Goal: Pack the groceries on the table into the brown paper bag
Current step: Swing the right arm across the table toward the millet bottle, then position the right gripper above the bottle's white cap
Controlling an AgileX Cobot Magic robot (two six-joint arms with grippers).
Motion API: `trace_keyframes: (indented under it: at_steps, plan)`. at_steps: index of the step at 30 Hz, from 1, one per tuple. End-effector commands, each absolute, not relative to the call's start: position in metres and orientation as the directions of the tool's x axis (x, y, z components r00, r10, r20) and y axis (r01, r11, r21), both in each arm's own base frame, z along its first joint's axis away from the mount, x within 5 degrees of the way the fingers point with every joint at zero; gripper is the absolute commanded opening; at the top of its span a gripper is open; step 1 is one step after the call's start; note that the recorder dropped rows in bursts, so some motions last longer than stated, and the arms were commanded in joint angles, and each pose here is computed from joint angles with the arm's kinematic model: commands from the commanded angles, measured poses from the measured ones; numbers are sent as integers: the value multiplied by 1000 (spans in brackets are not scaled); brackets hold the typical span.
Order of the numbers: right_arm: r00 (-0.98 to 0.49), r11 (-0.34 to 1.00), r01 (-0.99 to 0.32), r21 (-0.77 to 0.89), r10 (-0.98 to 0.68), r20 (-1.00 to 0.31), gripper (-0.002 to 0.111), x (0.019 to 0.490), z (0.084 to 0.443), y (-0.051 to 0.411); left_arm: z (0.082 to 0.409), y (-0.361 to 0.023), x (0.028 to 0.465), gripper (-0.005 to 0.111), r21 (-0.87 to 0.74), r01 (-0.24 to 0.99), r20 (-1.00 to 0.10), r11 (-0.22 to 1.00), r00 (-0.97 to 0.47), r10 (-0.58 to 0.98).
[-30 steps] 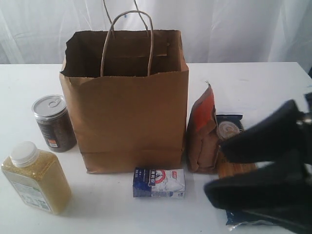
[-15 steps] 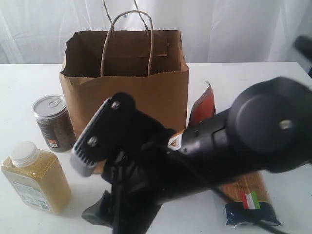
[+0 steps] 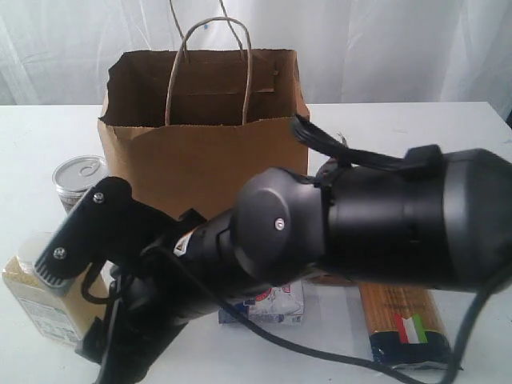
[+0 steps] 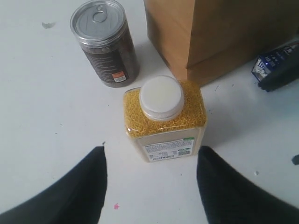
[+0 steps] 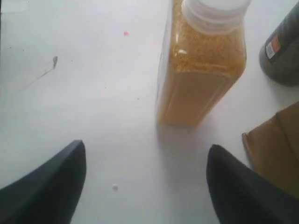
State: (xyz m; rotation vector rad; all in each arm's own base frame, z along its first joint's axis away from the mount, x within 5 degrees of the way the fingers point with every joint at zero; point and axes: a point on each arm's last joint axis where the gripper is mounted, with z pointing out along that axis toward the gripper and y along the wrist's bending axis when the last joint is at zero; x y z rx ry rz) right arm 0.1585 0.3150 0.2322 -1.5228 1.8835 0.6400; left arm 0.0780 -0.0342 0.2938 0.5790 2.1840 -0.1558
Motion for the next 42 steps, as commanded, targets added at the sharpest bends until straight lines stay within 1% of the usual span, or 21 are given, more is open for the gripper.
trace_keyframes:
  at_steps: [1,9,20,26,36,42]
  plan:
    - [-140,226,-974,-17,-655,-742,68,167,233,331,292,-35,76,61,67,459,-766,886,-545,340]
    - [-139,230,-973,-20,-653,-745,68,180,225,353,276,-36,77,61,42,444,-754,895,-574,320]
    - [-124,267,-961,-67,-637,-761,68,192,214,366,276,-36,78,61,42,444,-759,895,-568,318]
    - [-106,258,-962,-85,-643,-758,68,193,212,366,277,-36,78,61,42,444,-765,895,-562,315]
    - [-4,181,-972,-153,-658,-753,68,194,228,372,277,-36,78,61,42,444,-765,895,-562,315]
    - [-21,189,-972,-138,-659,-752,68,204,234,369,277,-36,78,61,40,444,-765,895,-563,314]
